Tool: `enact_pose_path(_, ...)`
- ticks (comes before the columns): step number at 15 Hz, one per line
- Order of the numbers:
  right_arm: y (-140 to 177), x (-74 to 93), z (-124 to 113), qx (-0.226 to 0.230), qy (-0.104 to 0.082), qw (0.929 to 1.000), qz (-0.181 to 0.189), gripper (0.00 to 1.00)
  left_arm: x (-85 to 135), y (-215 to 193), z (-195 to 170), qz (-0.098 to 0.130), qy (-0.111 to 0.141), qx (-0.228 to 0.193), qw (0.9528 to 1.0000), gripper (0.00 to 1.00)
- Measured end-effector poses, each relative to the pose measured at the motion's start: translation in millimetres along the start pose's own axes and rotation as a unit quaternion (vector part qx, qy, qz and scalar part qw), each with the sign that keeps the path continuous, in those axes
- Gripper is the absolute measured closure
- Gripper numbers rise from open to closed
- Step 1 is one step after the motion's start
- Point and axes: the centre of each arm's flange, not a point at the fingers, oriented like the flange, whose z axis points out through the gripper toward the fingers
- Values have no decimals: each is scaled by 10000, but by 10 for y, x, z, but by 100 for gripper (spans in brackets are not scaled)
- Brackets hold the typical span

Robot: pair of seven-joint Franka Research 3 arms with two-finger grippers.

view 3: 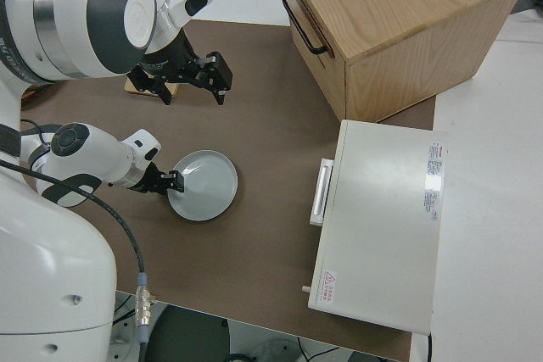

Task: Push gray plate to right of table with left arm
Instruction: 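Keep pushing the gray plate with the left gripper toward the toaster oven, then lift the left gripper off the plate and pull it back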

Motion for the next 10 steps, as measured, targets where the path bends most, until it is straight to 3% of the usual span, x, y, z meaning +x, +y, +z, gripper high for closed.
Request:
enact_pose_path(3, 0, 0, 0, 0, 0, 10000, 0, 1, 70, -66, -6, -54, -41, 149, 9999, 7)
enact_pose_path(10, 0, 0, 0, 0, 0, 10000, 0, 1, 516, -398, -491, -31, 6, 293, 9996, 1)
